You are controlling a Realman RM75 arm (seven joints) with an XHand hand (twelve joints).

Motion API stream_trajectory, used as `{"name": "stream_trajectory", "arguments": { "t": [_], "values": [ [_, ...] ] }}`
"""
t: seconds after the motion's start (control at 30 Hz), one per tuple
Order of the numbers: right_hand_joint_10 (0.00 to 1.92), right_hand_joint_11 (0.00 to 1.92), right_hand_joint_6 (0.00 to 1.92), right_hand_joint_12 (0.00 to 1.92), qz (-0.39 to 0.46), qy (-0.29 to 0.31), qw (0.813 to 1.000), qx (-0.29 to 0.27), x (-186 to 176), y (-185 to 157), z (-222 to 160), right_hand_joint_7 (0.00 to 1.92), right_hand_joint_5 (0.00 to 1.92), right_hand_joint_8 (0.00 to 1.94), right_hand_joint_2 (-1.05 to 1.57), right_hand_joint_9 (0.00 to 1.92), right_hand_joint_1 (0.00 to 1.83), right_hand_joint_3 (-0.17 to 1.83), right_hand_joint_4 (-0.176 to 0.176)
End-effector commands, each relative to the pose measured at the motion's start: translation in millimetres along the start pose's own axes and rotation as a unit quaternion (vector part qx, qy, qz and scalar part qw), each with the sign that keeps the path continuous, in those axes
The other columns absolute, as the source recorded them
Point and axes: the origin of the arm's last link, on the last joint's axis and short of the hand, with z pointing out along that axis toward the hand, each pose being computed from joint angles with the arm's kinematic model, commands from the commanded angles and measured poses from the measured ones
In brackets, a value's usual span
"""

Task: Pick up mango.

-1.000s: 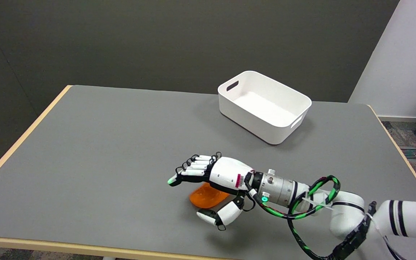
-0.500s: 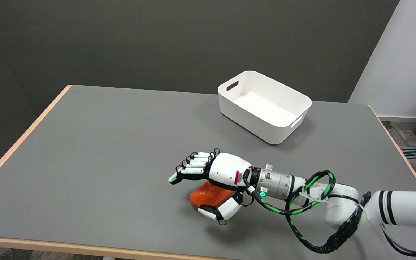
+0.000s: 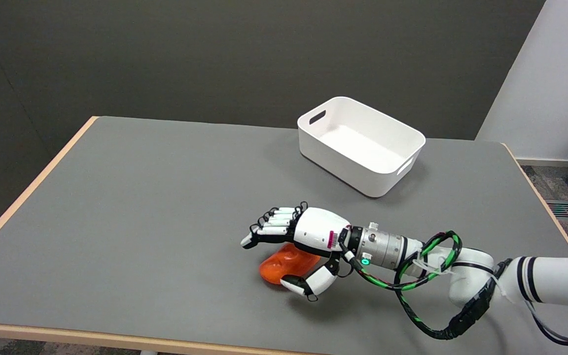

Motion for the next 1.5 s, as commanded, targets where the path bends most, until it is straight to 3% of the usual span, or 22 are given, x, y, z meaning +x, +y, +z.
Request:
{"name": "stream_trajectory", "arguments": {
  "t": [0.03, 0.27, 0.57, 1.03, 1.5],
  "values": [
    [0.73, 0.25, 0.54, 1.35, 0.015, -0.008, 0.999, -0.034, -12.8, 11.7, -25.0, 0.36, 0.26, 0.42, 0.63, 0.32, 0.81, 1.01, 0.11],
    [0.73, 0.25, 0.54, 1.35, 0.015, 0.012, 0.999, -0.049, -9.8, 17.2, -33.1, 0.36, 0.26, 0.42, 0.63, 0.32, 0.8, 1.01, 0.107],
    [0.73, 0.25, 0.54, 1.36, 0.022, 0.022, 0.999, -0.028, -9.8, 8.3, -22.2, 0.37, 0.26, 0.42, 0.64, 0.32, 0.8, 1.0, 0.107],
    [0.74, 0.26, 0.54, 1.37, 0.041, 0.006, 0.999, -0.019, -23.9, -1.9, -20.2, 0.37, 0.27, 0.43, 0.64, 0.33, 0.8, 1.0, 0.106],
    [0.77, 0.27, 0.57, 1.38, 0.048, 0.009, 0.998, -0.029, -29.1, 10.8, -19.5, 0.39, 0.28, 0.45, 0.65, 0.35, 0.8, 1.0, 0.105]
  ]
}}
